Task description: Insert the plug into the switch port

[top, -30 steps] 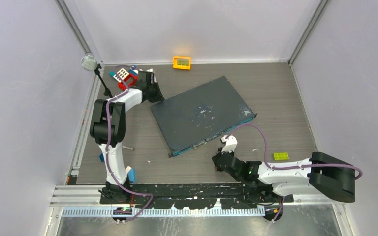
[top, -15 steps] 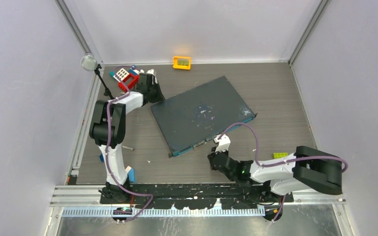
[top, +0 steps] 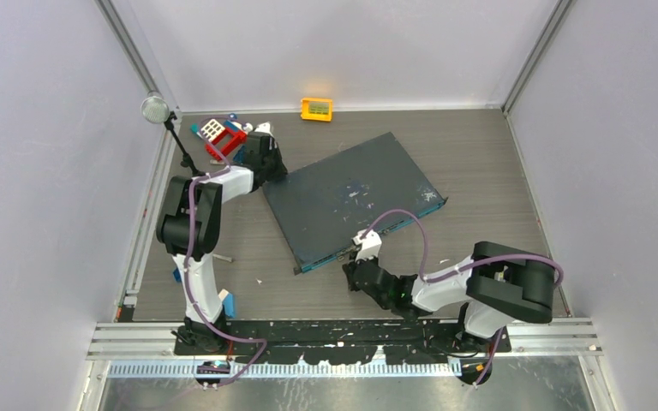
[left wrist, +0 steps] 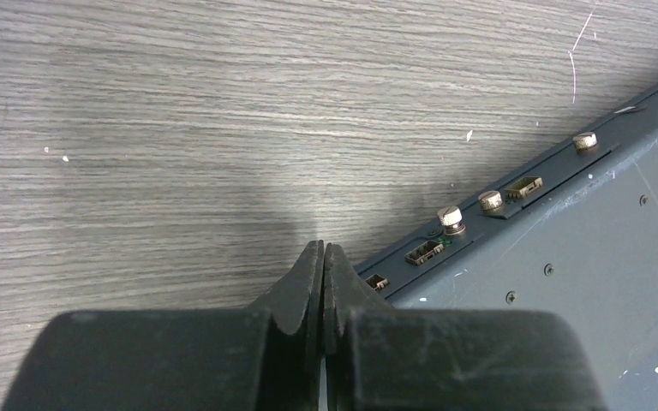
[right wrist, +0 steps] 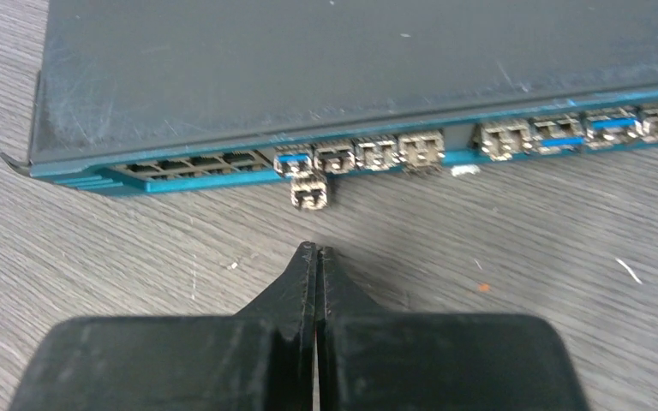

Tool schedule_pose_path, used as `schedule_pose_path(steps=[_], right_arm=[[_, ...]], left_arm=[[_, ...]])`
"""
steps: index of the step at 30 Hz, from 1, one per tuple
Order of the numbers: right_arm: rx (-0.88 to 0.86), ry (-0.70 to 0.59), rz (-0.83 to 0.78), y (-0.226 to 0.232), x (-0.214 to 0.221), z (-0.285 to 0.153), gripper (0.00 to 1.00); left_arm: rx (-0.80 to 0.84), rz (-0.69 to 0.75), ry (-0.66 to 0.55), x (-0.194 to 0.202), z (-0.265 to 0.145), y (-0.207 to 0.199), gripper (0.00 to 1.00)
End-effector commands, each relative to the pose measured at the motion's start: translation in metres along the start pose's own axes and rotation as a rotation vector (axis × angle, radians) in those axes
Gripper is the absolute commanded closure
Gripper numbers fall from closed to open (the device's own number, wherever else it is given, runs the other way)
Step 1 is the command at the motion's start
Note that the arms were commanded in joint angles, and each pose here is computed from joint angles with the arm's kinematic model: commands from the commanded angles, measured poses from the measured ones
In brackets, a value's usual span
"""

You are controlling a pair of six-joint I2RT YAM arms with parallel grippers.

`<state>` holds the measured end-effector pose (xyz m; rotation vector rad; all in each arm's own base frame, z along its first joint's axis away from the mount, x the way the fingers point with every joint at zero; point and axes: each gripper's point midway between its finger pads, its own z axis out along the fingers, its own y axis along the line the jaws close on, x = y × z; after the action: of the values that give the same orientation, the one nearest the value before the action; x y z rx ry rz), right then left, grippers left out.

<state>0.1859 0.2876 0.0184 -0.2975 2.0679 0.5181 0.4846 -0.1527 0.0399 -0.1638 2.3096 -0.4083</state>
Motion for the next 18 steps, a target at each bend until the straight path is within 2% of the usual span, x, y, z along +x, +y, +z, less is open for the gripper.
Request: schedule_pose_path(steps=[1, 13, 18], right_arm=[[0.005, 0.002, -0.021, 0.006, 0.002, 0.010, 1.00], [0.169, -0.042, -0.035, -0.022, 0.000, 0.029, 1.00], [0.170, -0.070, -0.036, -0.032, -0.004, 0.042, 1.00]], left_arm=[[-0.058, 0.021, 0.525, 0.163, -0.033, 0.015, 1.00], [-0.031, 0.007, 0.546, 0.169, -0.032, 0.010, 1.00], [0.004, 0.005, 0.565, 0.172, -0.031, 0.004, 1.00]])
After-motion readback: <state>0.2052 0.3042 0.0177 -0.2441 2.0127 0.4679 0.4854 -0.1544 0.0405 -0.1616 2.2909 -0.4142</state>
